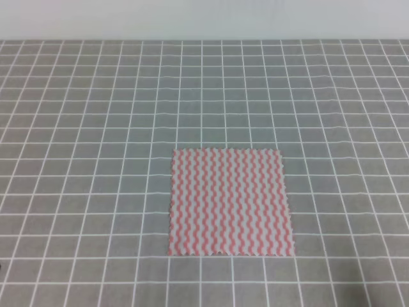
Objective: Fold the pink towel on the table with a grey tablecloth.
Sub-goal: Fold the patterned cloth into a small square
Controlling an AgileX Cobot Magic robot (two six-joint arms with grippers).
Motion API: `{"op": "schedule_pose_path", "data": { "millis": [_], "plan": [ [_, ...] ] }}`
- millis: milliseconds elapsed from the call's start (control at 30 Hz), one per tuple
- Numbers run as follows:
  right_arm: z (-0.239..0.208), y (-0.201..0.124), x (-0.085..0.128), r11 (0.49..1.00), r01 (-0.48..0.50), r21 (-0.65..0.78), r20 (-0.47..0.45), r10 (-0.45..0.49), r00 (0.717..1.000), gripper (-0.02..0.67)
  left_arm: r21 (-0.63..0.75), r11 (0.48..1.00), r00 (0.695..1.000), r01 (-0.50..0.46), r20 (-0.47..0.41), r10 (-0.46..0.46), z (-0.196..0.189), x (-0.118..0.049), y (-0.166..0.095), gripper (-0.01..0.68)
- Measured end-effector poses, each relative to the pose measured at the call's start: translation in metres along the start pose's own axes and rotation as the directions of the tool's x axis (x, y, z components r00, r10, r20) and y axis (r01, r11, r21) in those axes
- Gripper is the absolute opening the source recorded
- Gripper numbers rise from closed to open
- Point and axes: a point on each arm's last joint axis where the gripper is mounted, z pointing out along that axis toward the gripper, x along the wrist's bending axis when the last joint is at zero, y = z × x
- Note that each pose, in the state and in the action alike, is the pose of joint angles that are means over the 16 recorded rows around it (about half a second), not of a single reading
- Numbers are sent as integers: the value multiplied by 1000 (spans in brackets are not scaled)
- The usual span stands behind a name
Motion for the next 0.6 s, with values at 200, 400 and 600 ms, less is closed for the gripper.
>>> {"op": "schedule_pose_path", "data": {
  "millis": [200,400,600],
  "plan": [
    [0,8,2,964,-255,-72,-46,252,967,-21,-81,982,986,168,35,-166,0,-2,8,-4],
    [-1,14,1,862,-492,-121,-89,484,870,-21,-113,968,974,225,49,-221,-1,-2,11,-4],
    [-1,18,0,790,-597,-138,-108,588,802,-21,-92,972,976,218,51,-214,-1,-4,11,-4]
  ]
}}
